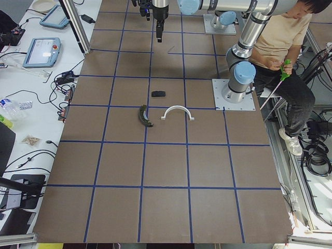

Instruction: Place bearing gear from tray to pile

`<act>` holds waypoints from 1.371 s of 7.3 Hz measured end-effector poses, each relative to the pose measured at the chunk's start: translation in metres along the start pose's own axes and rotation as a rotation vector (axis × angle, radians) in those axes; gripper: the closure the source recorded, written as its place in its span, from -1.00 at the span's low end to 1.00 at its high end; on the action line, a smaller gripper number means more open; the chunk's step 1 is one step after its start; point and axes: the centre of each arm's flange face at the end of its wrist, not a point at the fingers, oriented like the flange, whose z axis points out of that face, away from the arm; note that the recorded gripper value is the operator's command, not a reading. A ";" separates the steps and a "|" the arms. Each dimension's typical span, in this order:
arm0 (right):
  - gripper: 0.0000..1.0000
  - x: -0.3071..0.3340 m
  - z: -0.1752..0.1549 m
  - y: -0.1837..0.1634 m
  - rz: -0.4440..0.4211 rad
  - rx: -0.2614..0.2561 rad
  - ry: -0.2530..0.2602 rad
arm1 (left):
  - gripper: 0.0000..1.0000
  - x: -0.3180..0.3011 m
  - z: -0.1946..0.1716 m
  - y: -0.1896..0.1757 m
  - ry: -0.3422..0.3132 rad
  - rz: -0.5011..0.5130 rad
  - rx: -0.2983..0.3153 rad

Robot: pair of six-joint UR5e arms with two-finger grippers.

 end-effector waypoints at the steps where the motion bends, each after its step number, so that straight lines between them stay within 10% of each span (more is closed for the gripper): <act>1: 1.00 -0.052 0.002 0.001 0.019 0.017 0.004 | -1.00 0.000 0.000 0.000 0.001 -0.001 0.000; 5: 0.93 -0.189 0.037 0.016 0.067 0.043 -0.017 | -1.00 0.001 -0.001 0.000 0.007 -0.001 0.002; 7: -0.09 -0.216 0.062 0.018 0.072 0.042 -0.021 | -1.00 0.001 -0.001 0.000 0.006 0.000 0.002; 10: -0.74 -0.227 0.079 0.025 0.071 0.030 -0.018 | -1.00 0.001 -0.001 0.000 0.004 0.000 0.002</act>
